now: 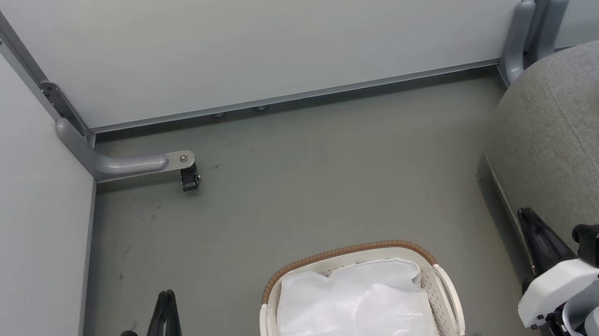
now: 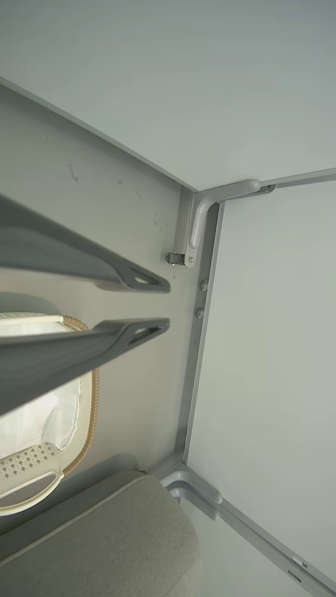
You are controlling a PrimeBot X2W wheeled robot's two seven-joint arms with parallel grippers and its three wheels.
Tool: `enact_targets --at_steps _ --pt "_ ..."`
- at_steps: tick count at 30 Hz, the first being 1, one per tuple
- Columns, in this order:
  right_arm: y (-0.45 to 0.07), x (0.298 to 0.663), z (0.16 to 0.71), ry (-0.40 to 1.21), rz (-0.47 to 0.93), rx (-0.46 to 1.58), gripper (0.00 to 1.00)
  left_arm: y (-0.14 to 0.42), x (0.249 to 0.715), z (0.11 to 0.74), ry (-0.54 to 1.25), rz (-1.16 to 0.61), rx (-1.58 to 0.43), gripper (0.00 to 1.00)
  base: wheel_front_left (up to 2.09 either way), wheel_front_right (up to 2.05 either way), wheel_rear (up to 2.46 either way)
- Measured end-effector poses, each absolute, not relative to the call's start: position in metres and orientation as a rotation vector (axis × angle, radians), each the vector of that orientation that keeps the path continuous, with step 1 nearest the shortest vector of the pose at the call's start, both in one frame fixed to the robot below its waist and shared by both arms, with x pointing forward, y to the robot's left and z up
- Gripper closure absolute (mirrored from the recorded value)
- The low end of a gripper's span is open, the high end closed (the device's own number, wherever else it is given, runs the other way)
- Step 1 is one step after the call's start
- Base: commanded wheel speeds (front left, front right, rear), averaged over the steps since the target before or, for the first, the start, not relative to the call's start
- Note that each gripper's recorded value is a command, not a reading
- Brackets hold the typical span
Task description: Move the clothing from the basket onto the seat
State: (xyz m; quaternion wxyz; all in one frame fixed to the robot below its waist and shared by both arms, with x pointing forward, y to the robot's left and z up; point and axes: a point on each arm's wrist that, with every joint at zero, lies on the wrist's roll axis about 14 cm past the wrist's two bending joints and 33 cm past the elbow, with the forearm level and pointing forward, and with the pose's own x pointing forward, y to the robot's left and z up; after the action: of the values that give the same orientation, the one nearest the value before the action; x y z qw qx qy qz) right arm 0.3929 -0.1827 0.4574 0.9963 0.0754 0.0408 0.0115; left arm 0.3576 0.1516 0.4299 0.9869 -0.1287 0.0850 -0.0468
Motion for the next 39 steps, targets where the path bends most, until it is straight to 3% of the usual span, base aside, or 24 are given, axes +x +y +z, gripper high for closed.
enact_targets --at_steps 39 --pt "-0.198 0.392 0.466 0.088 -0.094 0.765 1.00 0.180 0.366 0.443 0.168 0.076 -0.826 1.00 0.00 0.00 0.00"
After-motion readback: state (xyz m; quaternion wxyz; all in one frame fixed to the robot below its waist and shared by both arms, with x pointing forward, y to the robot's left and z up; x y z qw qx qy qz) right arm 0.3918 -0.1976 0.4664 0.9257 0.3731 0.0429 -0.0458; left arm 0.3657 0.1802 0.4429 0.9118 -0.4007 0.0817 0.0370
